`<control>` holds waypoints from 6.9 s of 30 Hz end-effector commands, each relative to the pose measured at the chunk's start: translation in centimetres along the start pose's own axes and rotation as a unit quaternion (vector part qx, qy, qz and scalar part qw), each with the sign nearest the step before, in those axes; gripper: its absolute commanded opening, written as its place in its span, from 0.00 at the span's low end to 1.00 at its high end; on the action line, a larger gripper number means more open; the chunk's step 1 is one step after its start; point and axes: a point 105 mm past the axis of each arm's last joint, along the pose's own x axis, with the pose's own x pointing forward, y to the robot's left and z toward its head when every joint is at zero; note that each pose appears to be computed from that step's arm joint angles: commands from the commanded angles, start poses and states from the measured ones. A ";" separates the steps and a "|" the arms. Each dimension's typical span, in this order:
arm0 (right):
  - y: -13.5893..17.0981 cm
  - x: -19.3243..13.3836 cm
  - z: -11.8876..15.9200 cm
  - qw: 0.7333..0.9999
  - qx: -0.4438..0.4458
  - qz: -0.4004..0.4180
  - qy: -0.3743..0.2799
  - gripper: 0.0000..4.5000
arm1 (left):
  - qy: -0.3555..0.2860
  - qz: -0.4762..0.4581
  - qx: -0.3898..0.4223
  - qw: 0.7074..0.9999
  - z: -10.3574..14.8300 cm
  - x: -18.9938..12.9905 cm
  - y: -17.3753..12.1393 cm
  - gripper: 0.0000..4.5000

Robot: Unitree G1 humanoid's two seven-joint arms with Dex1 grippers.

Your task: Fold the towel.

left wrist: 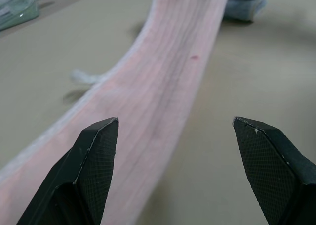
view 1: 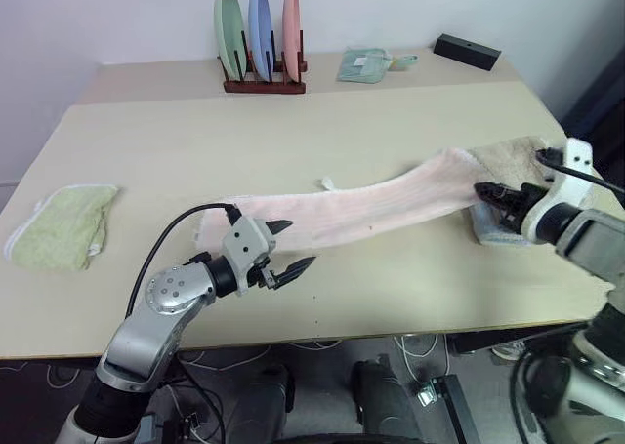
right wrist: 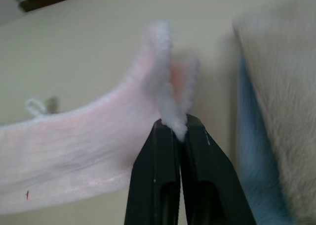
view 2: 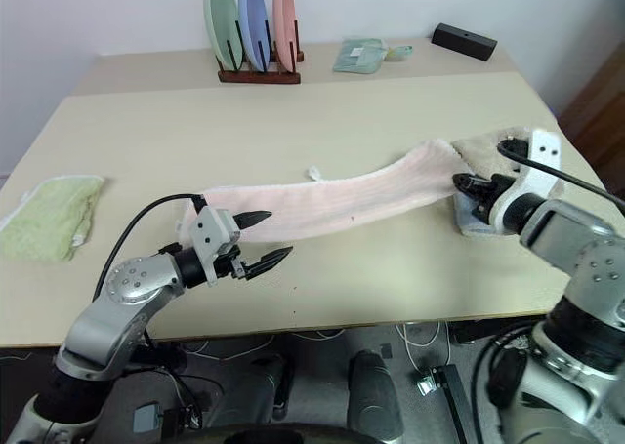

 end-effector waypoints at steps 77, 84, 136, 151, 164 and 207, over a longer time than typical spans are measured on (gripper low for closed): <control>18.2 4.2 -3.3 0.819 -0.351 0.434 -0.136 0.99 | -0.072 0.412 -0.572 0.706 -7.3 -7.1 4.4 1.00; 18.3 3.7 -3.8 0.821 -0.349 0.431 -0.135 1.00 | -0.080 0.370 -0.597 0.707 -6.5 -4.4 5.1 0.59; 13.6 4.5 -4.9 0.859 -0.379 0.332 -0.093 1.00 | -0.028 0.019 -0.155 0.987 2.7 0.8 0.8 0.91; 17.9 8.6 -2.7 0.905 -0.235 0.334 -0.120 0.02 | -0.021 0.183 -0.166 0.969 1.1 -0.7 7.4 0.27; 14.9 11.4 -11.0 0.945 -0.208 0.253 0.005 0.02 | 0.050 0.208 -0.218 0.952 -6.4 -0.2 5.6 0.27; 15.9 3.5 -6.4 0.856 -0.355 0.363 -0.102 1.00 | -0.170 0.318 -0.475 0.803 -0.1 -3.6 10.2 0.01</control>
